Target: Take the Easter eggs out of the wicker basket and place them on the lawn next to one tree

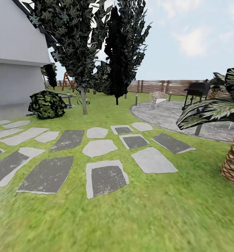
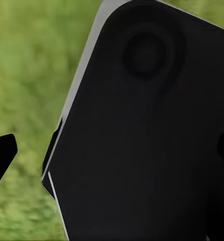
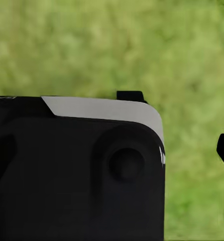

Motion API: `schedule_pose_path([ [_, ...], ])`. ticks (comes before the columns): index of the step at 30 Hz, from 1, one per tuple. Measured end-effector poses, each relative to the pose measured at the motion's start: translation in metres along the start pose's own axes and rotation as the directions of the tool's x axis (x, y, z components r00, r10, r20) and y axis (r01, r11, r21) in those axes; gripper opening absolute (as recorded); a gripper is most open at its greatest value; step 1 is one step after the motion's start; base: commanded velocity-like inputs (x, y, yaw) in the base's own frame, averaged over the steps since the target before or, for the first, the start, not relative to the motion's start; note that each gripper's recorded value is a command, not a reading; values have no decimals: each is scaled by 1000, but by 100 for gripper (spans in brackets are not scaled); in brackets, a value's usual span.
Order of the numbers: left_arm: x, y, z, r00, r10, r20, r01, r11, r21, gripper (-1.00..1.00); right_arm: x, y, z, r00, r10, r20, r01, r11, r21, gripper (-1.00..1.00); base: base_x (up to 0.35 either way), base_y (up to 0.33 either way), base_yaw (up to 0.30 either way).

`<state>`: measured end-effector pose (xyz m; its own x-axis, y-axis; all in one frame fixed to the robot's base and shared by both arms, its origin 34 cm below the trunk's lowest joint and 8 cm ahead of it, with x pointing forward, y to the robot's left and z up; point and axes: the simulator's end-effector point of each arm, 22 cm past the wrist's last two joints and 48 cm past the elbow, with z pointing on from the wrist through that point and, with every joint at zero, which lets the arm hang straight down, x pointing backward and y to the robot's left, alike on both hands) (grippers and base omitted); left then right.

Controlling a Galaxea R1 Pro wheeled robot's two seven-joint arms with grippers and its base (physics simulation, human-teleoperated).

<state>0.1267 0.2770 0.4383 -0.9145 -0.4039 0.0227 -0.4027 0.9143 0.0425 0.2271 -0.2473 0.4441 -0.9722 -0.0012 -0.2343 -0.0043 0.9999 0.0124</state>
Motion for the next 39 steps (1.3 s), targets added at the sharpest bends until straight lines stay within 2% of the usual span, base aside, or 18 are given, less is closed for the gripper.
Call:
schedule_pose_path([
  [18,0,0,0,1000,-2,0,2,1000,0,100,0,0,0,1000,1,0,-1,1000,0,100,333,0,261],
  [39,0,0,0,1000,-2,0,2,1000,0,100,0,0,0,1000,-1,0,1,1000,0,100,333,0,16],
])
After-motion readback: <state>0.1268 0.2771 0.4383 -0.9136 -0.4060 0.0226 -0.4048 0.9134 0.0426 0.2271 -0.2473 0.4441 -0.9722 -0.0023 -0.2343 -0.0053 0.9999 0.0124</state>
